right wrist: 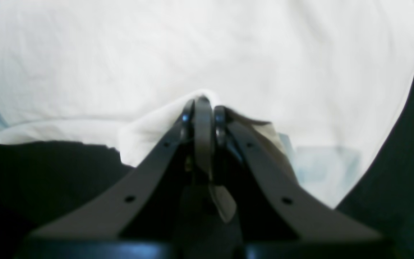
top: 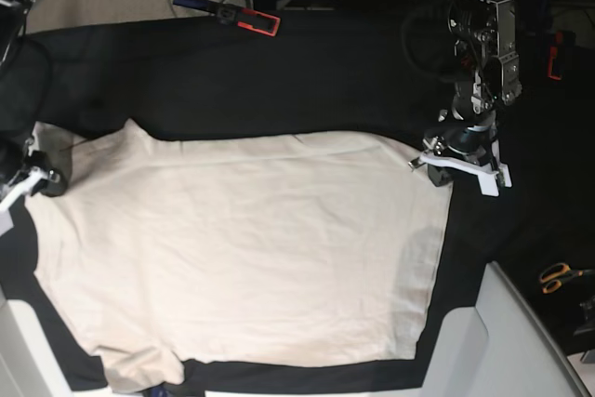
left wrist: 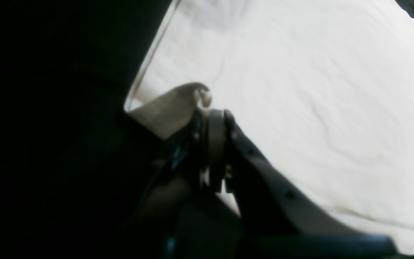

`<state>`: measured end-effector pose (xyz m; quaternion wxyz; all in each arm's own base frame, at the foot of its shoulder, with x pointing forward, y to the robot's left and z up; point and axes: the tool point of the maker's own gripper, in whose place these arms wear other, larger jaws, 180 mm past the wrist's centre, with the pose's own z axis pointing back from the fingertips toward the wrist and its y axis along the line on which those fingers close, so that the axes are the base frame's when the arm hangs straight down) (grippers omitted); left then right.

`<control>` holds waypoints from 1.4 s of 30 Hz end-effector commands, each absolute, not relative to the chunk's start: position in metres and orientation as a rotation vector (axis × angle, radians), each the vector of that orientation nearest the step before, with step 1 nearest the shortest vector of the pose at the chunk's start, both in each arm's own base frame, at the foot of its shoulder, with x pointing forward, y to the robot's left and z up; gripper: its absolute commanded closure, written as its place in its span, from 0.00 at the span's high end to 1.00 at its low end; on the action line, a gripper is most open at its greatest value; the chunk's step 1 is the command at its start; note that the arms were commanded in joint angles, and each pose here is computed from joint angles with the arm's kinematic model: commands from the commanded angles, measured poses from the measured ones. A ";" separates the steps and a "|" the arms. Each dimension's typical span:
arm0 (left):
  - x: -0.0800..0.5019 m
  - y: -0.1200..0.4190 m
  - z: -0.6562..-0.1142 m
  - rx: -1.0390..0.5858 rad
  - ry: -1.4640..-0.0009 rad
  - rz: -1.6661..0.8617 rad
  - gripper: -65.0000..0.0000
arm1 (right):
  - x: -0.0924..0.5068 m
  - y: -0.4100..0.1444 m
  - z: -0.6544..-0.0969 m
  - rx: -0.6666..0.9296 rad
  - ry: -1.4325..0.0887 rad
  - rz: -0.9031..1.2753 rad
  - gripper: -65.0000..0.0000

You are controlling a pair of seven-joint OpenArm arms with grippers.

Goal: Fold the T-shirt properly
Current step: 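Lift the shirt edge with both grippers and fold it across the body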

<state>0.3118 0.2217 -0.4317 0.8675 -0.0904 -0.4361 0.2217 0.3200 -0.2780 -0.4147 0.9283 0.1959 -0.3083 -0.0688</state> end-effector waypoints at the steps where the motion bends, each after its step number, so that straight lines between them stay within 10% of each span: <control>1: 0.322 0.216 -0.421 -0.207 -0.951 0.435 0.00 | 0.338 -0.287 -0.396 0.391 -0.693 -0.121 0.01; 42: 0.383 0.215 -0.427 -0.224 -0.932 0.454 0.00 | 0.422 -0.276 -0.398 0.378 -0.811 -0.114 0.01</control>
